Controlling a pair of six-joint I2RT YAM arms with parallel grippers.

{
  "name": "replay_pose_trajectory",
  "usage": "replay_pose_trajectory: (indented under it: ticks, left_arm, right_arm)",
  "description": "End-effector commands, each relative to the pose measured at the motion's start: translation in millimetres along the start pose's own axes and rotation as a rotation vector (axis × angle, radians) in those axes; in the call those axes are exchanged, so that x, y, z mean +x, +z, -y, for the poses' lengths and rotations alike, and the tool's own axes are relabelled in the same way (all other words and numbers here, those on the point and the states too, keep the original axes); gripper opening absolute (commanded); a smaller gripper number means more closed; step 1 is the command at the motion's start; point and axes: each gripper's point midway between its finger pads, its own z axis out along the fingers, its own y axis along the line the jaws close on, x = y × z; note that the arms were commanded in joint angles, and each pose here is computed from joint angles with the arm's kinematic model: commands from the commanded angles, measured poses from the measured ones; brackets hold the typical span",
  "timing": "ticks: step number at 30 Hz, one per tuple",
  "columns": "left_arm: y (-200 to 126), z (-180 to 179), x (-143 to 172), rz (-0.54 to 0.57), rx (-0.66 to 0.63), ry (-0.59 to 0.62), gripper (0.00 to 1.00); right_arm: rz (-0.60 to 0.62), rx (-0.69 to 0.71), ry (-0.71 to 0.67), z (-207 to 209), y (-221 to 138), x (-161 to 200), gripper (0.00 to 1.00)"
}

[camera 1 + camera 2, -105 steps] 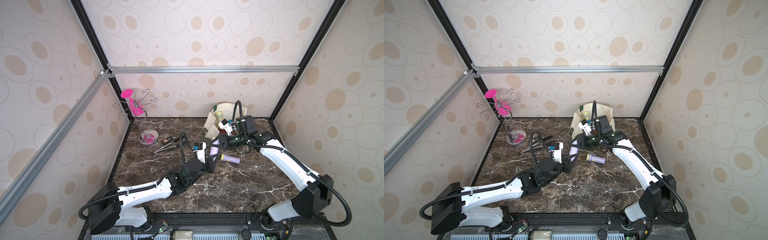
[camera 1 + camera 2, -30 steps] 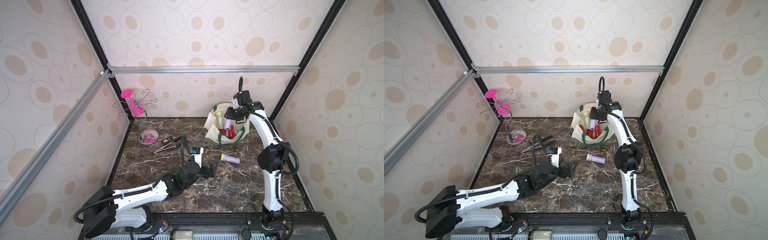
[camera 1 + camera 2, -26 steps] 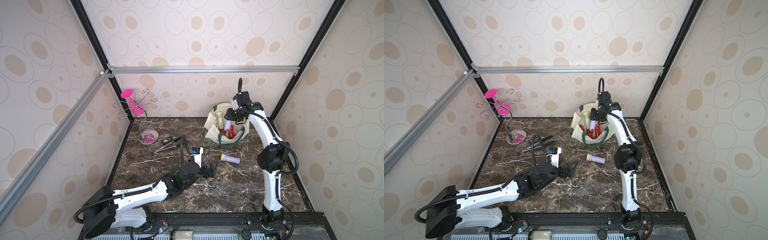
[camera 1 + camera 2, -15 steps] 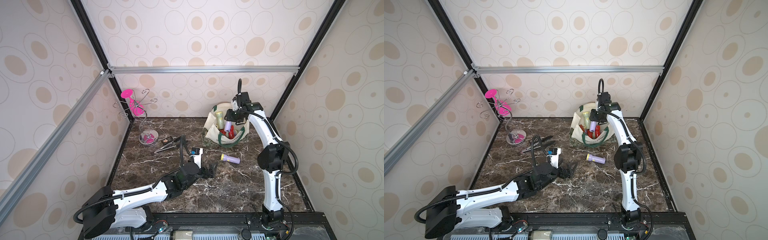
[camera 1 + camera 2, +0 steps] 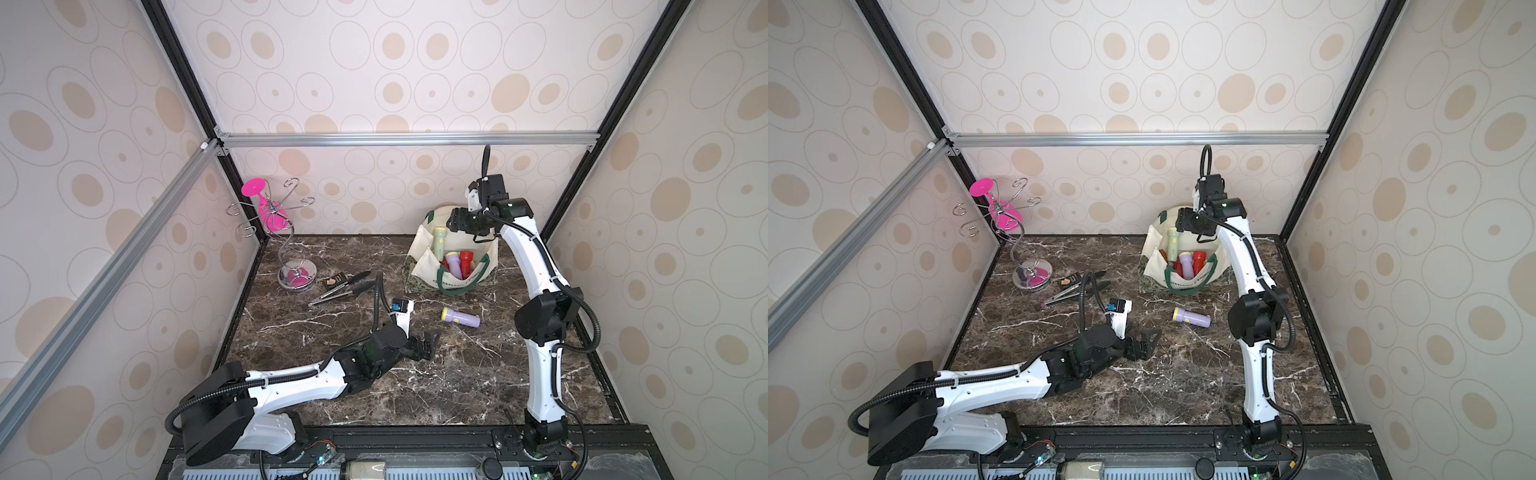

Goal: Put the flashlights into the tote bags
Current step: Place the flashlight in the canvas bag.

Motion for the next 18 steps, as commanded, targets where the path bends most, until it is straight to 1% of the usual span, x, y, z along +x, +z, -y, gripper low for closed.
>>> replay_pose_trajectory:
  ticks: [1,5,10,18]
  left_arm:
    - [2.3,20.8,-25.4,0.055,0.057,-0.022,1.0]
    - [4.8,21.9,-22.6,0.045,0.063,-0.02,1.0]
    - [3.8,21.5,-22.0,0.048,0.067,-0.026,1.0]
    - [1.5,18.8,-21.0,0.06,0.07,-0.045,1.0]
  right_arm:
    - [0.044,-0.03,-0.024,-13.7,-33.1,-11.4,0.74]
    - [0.064,-0.063,-0.033,-24.3,-62.3,-13.1,0.74]
    - [0.056,-0.091,-0.032,-30.9,-94.0,3.1,0.74]
    - [-0.02,-0.132,-0.002,-35.6,-122.1,60.6,0.74]
